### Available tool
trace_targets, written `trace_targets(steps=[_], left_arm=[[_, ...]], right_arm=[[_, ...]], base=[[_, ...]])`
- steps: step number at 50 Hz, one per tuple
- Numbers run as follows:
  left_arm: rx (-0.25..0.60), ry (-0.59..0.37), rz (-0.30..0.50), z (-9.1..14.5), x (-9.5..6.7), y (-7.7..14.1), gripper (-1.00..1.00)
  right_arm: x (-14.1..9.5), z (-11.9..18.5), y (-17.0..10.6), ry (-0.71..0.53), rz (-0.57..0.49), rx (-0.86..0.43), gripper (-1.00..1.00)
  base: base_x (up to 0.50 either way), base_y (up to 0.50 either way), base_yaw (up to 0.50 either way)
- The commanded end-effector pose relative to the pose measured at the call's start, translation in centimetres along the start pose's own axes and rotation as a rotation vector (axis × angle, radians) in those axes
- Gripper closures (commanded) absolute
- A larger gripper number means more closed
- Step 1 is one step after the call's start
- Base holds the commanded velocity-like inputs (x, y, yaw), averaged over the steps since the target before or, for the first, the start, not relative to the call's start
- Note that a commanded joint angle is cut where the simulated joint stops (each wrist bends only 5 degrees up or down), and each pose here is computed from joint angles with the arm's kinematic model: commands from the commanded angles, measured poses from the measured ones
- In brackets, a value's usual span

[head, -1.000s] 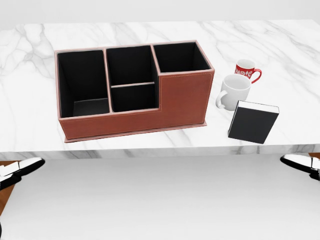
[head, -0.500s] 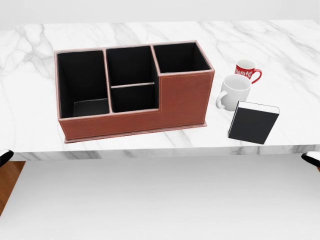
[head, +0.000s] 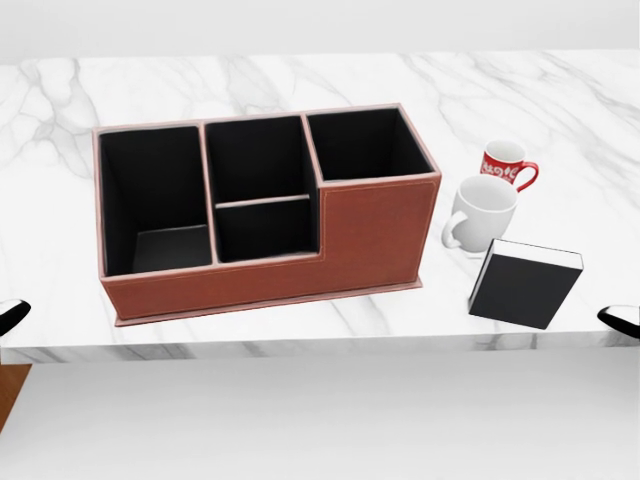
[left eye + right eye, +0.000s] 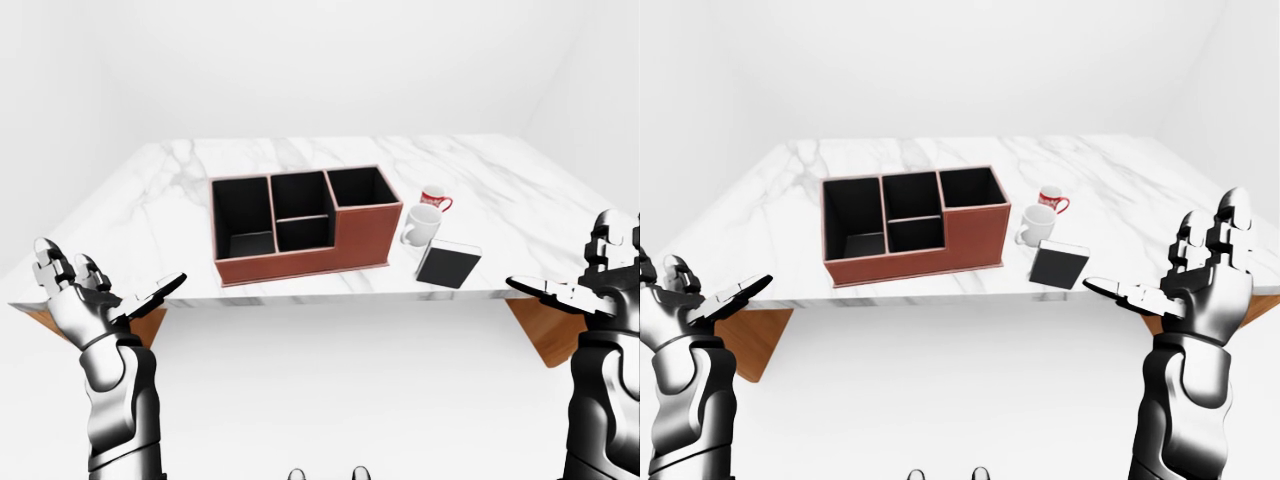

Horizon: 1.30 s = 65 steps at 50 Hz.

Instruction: Pick up the book and place it in the right compartment of the caddy.

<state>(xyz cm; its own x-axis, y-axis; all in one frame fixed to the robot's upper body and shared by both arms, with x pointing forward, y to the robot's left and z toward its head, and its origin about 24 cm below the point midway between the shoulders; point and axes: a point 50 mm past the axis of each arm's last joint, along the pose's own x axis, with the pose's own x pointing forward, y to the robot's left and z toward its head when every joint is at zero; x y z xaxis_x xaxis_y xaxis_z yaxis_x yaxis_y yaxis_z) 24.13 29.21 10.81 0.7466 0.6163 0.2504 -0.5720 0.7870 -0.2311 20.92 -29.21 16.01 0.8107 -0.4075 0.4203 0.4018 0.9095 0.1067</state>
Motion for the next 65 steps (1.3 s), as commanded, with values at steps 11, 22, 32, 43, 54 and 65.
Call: trace_targets(steps=[11,22,32,43,54,65], left_arm=[[0.0,-0.005,0.007,0.14,-0.02,0.1,-1.0],[-0.004,-0.011,0.012,0.28,-0.08,0.17,-1.0],[-0.004,-0.005,0.011,0.14,-0.02,0.2,-1.0],[-0.004,-0.008,0.013,0.22,-0.06,0.25,-1.0],[-0.005,-0.009,0.015,0.26,-0.01,0.29,-1.0],[-0.007,-0.011,0.015,0.32,0.03,0.26,-1.0]], right_arm=[[0.01,0.02,-0.05,0.0,0.006,-0.005,-1.0],[-0.04,-0.2,0.01,0.009,0.009,-0.005,-1.0],[-0.08,-0.08,0.04,0.004,0.011,-0.003,-1.0],[-0.1,-0.07,-0.01,0.004,0.011,-0.004,-1.0],[-0.09,-0.04,-0.07,0.003,0.011,-0.006,-1.0],[-0.07,0.03,-0.01,0.0,0.012,-0.006,-1.0]], base=[[0.25,0.0,0.0],[0.26,0.0,0.0],[0.27,0.0,0.0],[0.27,0.0,0.0],[0.28,0.0,0.0],[0.28,0.0,0.0]])
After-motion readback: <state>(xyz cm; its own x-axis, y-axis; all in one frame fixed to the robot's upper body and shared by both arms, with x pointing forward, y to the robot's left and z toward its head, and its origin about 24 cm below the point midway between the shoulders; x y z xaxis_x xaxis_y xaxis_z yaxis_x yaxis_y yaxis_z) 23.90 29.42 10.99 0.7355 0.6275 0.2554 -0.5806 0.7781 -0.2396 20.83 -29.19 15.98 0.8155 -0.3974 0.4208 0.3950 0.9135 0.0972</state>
